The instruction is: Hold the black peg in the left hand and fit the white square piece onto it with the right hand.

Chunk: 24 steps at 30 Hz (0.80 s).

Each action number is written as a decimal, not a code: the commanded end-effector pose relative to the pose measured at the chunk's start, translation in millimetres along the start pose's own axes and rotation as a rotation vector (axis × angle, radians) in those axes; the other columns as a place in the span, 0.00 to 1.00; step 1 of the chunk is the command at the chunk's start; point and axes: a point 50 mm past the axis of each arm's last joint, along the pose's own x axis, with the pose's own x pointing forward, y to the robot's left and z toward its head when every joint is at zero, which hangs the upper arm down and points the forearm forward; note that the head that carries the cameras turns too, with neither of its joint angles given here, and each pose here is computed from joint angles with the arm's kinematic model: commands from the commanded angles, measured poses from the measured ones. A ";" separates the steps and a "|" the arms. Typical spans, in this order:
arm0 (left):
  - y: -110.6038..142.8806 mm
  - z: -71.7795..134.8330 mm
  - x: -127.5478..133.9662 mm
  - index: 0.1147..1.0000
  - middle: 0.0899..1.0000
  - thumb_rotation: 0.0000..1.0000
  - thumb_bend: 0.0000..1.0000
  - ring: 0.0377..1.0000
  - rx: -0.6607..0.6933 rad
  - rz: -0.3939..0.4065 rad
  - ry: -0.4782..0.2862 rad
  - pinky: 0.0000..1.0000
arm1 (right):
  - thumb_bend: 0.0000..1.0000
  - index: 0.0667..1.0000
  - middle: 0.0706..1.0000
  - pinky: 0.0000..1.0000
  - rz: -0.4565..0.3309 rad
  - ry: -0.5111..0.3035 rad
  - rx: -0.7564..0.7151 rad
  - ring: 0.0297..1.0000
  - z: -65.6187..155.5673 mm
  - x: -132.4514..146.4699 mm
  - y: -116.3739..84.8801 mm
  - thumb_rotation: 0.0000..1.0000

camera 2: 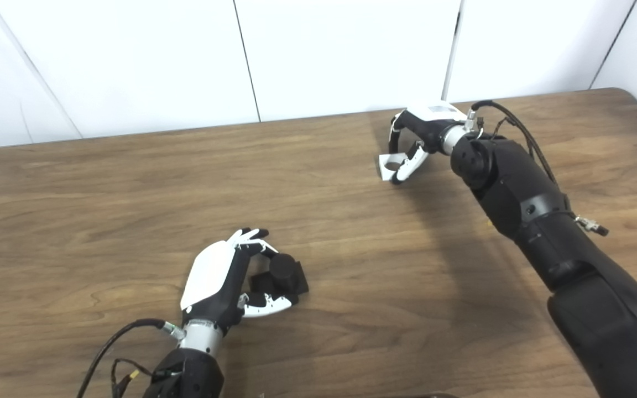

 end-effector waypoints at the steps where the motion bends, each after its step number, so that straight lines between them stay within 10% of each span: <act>1: -1.8 1.7 0.9 0.42 0.87 0.07 0.52 0.96 -0.007 -0.023 -0.003 0.88 | 0.52 0.45 0.89 1.00 -0.070 -0.009 -0.035 0.98 1.7 0.9 -29.0 0.14; 24: -2.7 1.1 3.6 0.42 0.87 0.07 0.52 0.96 0.000 -0.023 -0.002 0.90 | 0.52 0.45 0.89 1.00 -0.168 -0.116 0.000 0.99 21.9 -28.0 -53.7 0.14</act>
